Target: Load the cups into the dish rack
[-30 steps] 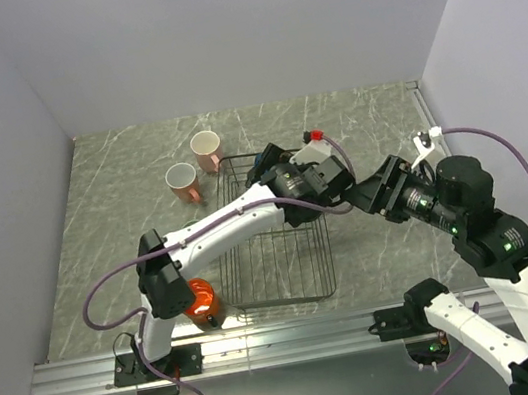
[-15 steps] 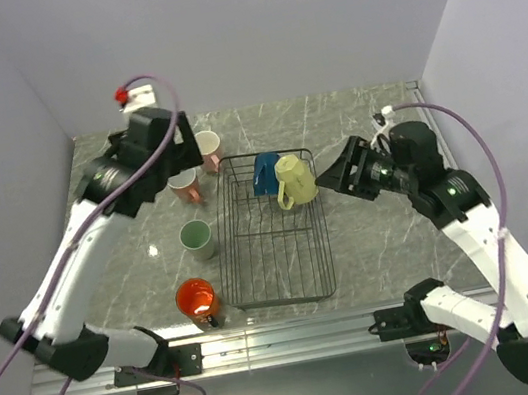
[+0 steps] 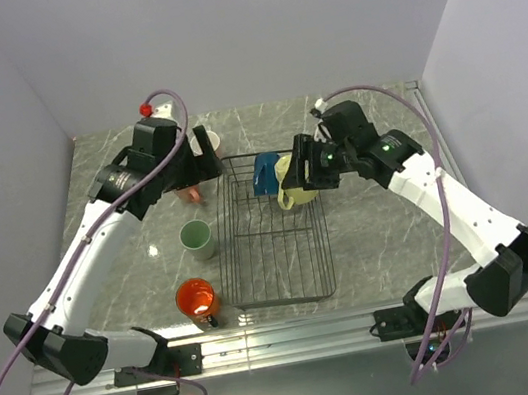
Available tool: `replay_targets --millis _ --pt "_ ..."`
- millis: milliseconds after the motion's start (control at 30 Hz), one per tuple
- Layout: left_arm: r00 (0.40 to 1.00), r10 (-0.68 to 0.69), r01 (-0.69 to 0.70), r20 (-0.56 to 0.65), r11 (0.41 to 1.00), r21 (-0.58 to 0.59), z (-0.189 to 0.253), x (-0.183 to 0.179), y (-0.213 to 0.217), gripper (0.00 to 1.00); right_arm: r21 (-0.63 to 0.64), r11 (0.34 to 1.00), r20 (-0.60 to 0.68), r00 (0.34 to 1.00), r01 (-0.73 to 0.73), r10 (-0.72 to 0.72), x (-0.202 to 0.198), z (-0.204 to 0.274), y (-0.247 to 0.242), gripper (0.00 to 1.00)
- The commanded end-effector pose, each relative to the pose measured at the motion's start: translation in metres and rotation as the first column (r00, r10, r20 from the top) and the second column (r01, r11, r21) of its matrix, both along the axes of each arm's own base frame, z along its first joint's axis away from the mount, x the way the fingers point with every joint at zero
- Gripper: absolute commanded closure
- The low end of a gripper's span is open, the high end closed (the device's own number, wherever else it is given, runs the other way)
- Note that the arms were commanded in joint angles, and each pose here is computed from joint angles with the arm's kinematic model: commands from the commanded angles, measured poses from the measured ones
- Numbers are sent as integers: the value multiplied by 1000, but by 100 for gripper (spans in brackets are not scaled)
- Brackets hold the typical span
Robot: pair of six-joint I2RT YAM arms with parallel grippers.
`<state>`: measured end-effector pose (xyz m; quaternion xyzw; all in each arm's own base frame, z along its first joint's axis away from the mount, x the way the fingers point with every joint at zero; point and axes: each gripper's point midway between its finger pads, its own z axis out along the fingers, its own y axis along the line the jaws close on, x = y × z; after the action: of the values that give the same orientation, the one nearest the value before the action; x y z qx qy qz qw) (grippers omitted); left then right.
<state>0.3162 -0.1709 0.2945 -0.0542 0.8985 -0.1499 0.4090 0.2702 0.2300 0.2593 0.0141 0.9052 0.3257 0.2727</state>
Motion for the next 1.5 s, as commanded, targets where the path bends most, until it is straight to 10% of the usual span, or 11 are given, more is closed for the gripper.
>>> replay_targets --millis 0,400,1267,1467 --pt "969 -206 228 138 957 -177 29 10 -54 7 -35 999 32 999 -13 14 -3 2 0 34" --pt "955 -286 277 -77 955 -107 -76 70 -101 33 -89 996 24 999 25 -23 -31 -16 -27 34" --pt "894 -400 387 -201 916 -102 -143 82 -138 56 -144 984 -12 994 109 -112 -56 -52 -63 35" --pt "889 -402 395 -218 915 -78 -148 83 -144 100 -161 979 -15 992 122 -126 -60 -58 -71 34"
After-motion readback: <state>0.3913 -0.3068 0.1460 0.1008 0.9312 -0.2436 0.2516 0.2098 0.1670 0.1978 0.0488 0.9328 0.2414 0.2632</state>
